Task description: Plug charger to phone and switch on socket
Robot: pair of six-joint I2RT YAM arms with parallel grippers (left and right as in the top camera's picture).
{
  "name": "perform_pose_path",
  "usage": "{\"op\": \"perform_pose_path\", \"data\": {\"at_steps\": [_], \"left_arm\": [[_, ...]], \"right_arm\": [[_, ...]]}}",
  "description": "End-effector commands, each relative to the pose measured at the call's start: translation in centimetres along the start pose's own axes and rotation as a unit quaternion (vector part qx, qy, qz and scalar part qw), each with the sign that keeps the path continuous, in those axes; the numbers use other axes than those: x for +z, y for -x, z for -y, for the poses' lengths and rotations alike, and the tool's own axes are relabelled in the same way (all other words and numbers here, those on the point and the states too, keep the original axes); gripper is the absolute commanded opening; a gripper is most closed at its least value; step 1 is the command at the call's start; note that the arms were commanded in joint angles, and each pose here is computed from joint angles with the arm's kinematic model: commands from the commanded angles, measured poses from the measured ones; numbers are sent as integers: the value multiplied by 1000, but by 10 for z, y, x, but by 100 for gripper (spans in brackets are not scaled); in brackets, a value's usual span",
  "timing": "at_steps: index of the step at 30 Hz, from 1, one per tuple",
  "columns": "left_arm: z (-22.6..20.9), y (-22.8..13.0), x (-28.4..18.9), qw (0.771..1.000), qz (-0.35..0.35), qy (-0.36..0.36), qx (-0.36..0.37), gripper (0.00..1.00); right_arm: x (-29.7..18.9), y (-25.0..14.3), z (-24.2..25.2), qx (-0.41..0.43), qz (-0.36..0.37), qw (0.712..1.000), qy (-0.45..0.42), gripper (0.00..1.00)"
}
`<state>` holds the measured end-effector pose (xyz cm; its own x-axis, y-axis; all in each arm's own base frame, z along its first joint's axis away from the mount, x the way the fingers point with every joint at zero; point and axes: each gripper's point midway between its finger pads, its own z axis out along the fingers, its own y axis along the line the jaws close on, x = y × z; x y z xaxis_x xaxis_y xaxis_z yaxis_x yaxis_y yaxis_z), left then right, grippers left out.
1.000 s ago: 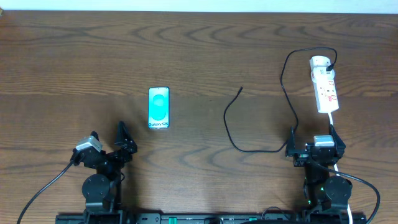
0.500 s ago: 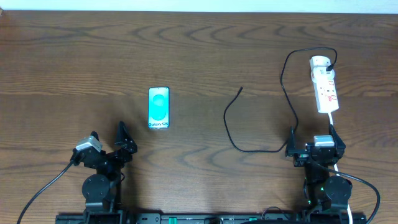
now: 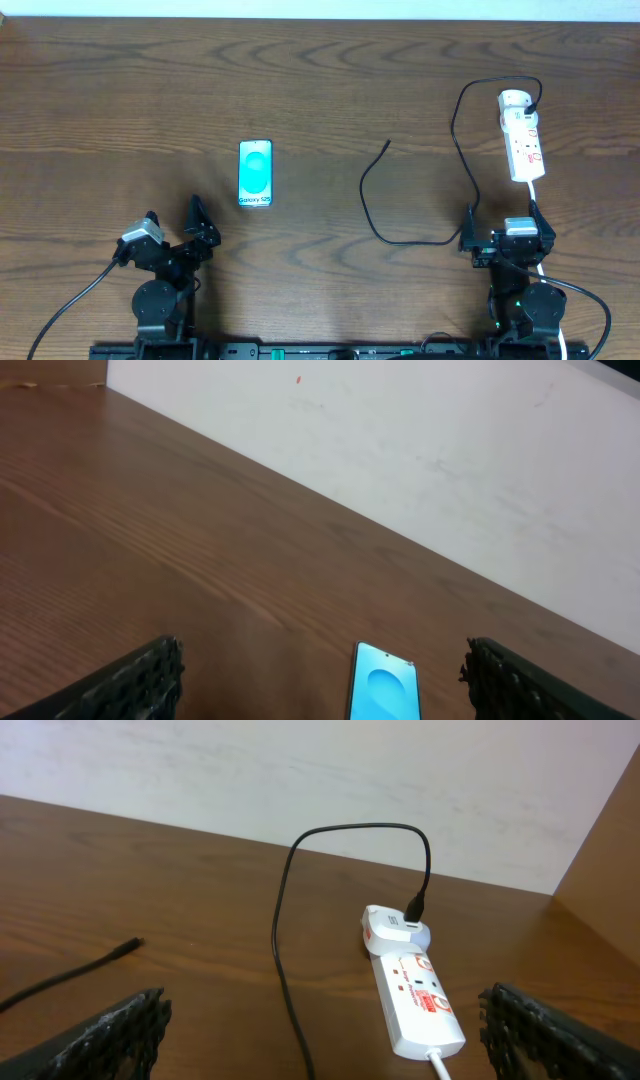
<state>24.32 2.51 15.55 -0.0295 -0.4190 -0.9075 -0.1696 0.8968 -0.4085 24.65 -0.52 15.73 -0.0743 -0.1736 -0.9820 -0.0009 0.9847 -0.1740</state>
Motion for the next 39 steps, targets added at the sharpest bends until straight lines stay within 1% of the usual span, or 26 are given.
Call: {"op": "perform_pose_path", "data": {"at_steps": [1, 15, 21, 23, 28, 33, 37, 39], "left_arm": [[-8, -15, 1, 1000, -21, 14, 7, 91], [-8, -14, 1, 1000, -18, 14, 6, 91], [-4, -8, 1, 1000, -6, 5, 5, 91], [1, -2, 1, 1000, 4, -5, 18, 91], [13, 20, -4, 999, 21, -21, 45, 91], [28, 52, -8, 998, 13, -17, 55, 91], [54, 81, 0, 996, -26, -34, 78, 91], [67, 93, 11, 993, -64, -37, 90, 91]], "right_arm": [[0, 0, -2, -6, 1, 1000, 3, 99], [0, 0, -2, -6, 1, 1000, 3, 99], [0, 0, -2, -6, 0, 1000, 3, 99], [0, 0, -2, -6, 1, 1000, 3, 99], [0, 0, -2, -6, 1, 1000, 3, 99], [0, 0, -2, -6, 0, 1000, 3, 99], [0, 0, -2, -6, 1, 1000, 3, 99], [0, 0, -2, -6, 1, 1000, 3, 99]]}}
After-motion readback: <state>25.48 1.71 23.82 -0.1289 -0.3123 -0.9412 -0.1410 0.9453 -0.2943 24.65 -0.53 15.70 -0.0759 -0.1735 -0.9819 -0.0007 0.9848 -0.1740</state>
